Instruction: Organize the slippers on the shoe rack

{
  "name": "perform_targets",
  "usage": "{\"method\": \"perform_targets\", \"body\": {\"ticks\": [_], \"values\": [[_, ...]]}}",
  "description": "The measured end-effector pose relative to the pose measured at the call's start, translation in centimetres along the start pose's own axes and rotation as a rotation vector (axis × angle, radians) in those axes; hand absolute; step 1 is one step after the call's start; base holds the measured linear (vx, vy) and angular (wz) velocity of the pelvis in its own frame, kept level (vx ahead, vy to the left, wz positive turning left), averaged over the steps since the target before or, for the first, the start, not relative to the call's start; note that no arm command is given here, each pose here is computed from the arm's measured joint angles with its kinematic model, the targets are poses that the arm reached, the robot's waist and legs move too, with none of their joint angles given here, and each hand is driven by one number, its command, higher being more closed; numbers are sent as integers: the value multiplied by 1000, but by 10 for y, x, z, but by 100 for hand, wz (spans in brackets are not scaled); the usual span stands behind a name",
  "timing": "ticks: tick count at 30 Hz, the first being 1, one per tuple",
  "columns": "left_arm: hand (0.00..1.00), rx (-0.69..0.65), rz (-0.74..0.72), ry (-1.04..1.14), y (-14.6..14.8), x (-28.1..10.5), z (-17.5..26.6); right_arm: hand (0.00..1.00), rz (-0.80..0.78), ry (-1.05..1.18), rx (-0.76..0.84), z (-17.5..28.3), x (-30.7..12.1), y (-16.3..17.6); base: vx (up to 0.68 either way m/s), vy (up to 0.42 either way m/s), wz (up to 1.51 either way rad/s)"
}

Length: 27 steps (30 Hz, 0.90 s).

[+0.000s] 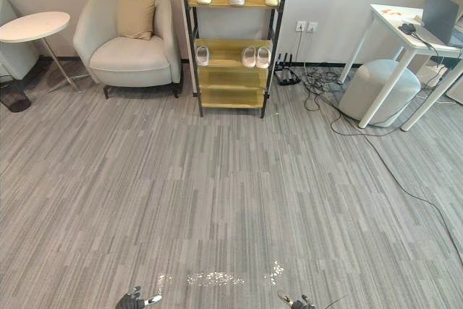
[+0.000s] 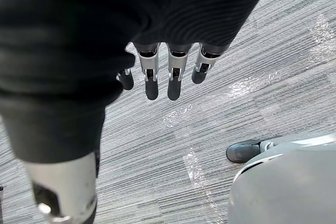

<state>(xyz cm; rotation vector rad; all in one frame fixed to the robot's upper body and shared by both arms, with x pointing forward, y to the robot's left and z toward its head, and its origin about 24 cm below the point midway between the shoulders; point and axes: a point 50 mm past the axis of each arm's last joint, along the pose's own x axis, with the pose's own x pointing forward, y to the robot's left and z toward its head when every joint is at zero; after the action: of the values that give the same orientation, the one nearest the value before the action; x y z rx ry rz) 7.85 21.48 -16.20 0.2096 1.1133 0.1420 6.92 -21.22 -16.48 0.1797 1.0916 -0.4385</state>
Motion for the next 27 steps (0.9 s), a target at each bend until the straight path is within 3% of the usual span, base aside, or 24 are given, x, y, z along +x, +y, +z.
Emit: {"method": "perform_targets", "body": {"ticks": [17,27], "values": [[0,-47,32,-55,7,4,19,0,1,-26,3,7,1,1,6,-26,-11],[0,-96,47,-73,6,4,22,0,42,-74,-35,30,6,17,338,151,-33]]}}
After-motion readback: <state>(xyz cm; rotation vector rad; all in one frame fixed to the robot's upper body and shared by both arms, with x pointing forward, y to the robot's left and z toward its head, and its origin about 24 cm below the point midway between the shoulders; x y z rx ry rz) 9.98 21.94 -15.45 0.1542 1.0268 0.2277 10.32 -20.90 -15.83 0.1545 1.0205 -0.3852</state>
